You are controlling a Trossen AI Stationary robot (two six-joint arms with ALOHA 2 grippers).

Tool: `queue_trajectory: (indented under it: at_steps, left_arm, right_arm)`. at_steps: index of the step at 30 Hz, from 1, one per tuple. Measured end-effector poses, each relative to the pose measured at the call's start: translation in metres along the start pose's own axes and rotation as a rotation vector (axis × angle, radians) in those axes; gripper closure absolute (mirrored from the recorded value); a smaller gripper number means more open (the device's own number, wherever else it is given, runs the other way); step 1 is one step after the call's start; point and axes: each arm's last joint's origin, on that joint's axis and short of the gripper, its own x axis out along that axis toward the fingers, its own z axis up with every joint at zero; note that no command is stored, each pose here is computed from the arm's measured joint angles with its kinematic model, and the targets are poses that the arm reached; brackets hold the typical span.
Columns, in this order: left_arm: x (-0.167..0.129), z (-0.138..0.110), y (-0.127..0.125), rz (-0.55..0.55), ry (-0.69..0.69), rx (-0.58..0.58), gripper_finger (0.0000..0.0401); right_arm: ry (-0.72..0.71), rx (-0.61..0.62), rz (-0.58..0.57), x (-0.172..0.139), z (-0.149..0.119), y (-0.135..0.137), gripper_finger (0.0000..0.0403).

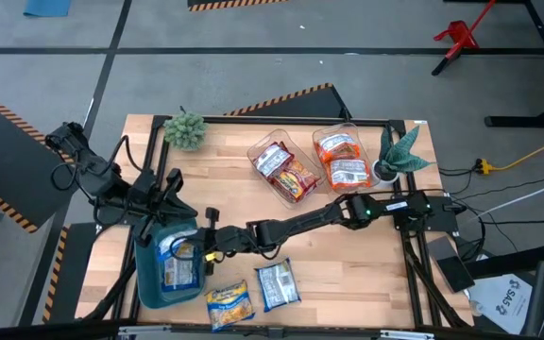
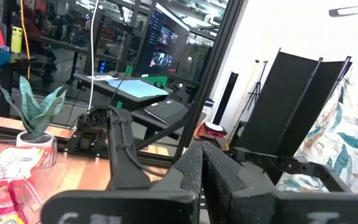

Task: Sort Maruchan noodles
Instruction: Put the blue noodle pack into the blue bin

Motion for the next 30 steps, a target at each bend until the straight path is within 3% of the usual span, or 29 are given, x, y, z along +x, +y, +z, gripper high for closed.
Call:
queue_trajectory:
  at_steps: [8, 14, 22, 25, 30]
  left_arm:
    - [0.0, 0.0, 0.0, 0.0, 0.001, 0.001, 0.0401]
    - [0.0, -0.001, 0.0, 0.002, 0.008, 0.005, 0.0401]
    - [0.0, -0.002, 0.001, 0.005, 0.02, 0.01, 0.0401]
    - [0.0, -0.002, 0.001, 0.005, 0.02, 0.008, 0.0401]
    - [0.0, -0.003, 0.0, -0.004, 0.027, 0.003, 0.0401]
  right_arm:
    - [-0.017, 0.012, 0.042, 0.008, -0.002, -0.023, 0.0394]
    - [-0.026, -0.013, 0.115, 0.011, -0.005, -0.029, 0.0328]
    - [-0.008, -0.038, 0.168, 0.011, -0.009, -0.022, 0.0195]
    - [-0.016, -0.056, 0.234, 0.008, 0.001, -0.013, 0.0176]
    - [0.042, -0.207, 0.3, -0.003, -0.002, 0.017, 0.0182]
